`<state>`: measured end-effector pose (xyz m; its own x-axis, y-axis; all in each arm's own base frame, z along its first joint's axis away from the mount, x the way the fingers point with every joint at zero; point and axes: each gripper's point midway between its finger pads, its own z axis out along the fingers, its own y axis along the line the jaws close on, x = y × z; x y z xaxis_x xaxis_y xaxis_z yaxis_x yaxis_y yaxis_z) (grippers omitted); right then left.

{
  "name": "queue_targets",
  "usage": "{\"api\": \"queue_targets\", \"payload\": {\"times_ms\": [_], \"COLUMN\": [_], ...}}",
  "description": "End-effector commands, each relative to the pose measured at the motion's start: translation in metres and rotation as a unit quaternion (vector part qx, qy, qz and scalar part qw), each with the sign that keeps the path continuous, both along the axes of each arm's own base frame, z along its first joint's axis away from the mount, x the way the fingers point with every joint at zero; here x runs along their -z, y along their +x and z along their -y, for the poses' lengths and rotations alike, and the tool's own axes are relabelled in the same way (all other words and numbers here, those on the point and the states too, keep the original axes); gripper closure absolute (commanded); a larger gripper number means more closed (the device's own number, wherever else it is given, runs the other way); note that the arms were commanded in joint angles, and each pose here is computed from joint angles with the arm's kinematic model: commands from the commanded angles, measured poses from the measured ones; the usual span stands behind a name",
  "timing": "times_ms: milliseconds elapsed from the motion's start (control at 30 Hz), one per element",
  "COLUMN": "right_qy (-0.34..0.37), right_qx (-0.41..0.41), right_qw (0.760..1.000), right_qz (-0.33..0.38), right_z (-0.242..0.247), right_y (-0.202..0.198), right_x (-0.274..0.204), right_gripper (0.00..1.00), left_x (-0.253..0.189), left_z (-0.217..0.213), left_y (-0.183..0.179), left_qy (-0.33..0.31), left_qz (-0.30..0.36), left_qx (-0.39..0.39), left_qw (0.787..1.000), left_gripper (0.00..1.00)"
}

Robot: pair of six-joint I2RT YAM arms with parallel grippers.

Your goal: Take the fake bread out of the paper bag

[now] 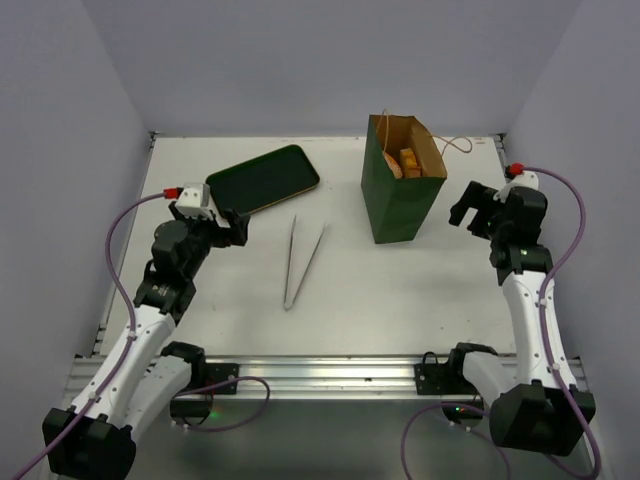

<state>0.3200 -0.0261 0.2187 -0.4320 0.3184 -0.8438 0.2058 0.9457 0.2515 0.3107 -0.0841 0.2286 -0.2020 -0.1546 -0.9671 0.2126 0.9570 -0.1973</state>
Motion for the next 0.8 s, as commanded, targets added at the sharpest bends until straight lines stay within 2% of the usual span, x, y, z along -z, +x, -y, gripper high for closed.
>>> {"api": "queue_targets", "payload": {"times_ms": [0, 67, 100, 133, 167, 200, 233, 267, 300, 433, 500, 567, 600, 667, 700, 767], "right_qy": [0.003, -0.024, -0.017, -0.043, -0.059, -0.055, -0.090, -0.100, -0.127, -0.148, -0.124, -0.068, -0.053, -0.004, 0.002, 0.031], "right_qx": [-0.017, -0.081, -0.148, -0.201, -0.257, -0.352, -0.408, -0.432, -0.421, -0.355, -0.326, -0.308, -0.295, -0.246, -0.226, -0.189], "right_qw": [1.000, 0.996, 0.987, 0.976, 0.961, 0.927, 0.901, 0.889, 0.891, 0.917, 0.931, 0.945, 0.949, 0.967, 0.970, 0.977], "right_qz": [0.026, 0.039, 0.055, 0.069, 0.083, 0.117, 0.114, 0.115, 0.114, 0.109, 0.113, 0.086, 0.096, 0.072, 0.085, 0.094], "right_z": [-0.006, -0.018, -0.039, -0.049, -0.062, -0.090, -0.097, -0.102, -0.096, -0.077, -0.074, -0.075, -0.075, -0.068, -0.064, -0.058], "right_y": [0.005, 0.004, 0.000, -0.003, -0.009, -0.020, -0.031, -0.035, -0.029, -0.007, 0.006, 0.025, 0.034, 0.058, 0.067, 0.089], "right_x": [-0.015, -0.020, -0.027, -0.030, -0.034, -0.050, -0.045, -0.049, -0.062, -0.087, -0.103, -0.099, -0.116, -0.115, -0.130, -0.135], "right_gripper": [0.01, 0.01, 0.01, 0.01, 0.01, 0.01, 0.01, 0.01, 0.01, 0.01, 0.01, 0.01, 0.01, 0.02, 0.03, 0.13], "left_x": [-0.025, -0.023, -0.022, -0.022, -0.021, -0.020, -0.020, -0.018, -0.019, -0.015, -0.014, -0.013, -0.013, -0.012, -0.012, -0.011], "left_z": [0.006, 0.007, 0.008, 0.009, 0.010, 0.010, 0.012, 0.013, 0.014, 0.016, 0.016, 0.016, 0.016, 0.016, 0.016, 0.016], "left_y": [0.002, 0.002, 0.002, 0.002, 0.002, 0.002, 0.002, 0.003, 0.002, 0.004, 0.004, 0.004, 0.005, 0.005, 0.005, 0.006], "left_qy": [0.002, 0.002, 0.003, 0.003, 0.003, 0.003, 0.003, 0.004, 0.004, 0.006, 0.008, 0.009, 0.011, 0.011, 0.011, 0.013], "left_qz": [0.029, 0.026, 0.024, 0.024, 0.023, 0.021, 0.020, 0.018, 0.017, 0.010, 0.009, 0.008, 0.008, 0.006, 0.006, 0.005], "left_qx": [0.019, 0.023, 0.025, 0.028, 0.030, 0.032, 0.036, 0.038, 0.042, 0.047, 0.048, 0.049, 0.049, 0.049, 0.049, 0.050], "left_qw": [0.999, 0.999, 0.999, 0.999, 0.999, 0.999, 0.999, 0.999, 0.999, 0.999, 0.999, 0.999, 0.999, 0.999, 0.999, 0.999], "left_gripper": [0.00, 0.00, 0.00, 0.00, 0.00, 0.00, 0.00, 0.00, 0.00, 0.00, 0.00, 0.00, 0.00, 0.00, 0.00, 0.00]}}
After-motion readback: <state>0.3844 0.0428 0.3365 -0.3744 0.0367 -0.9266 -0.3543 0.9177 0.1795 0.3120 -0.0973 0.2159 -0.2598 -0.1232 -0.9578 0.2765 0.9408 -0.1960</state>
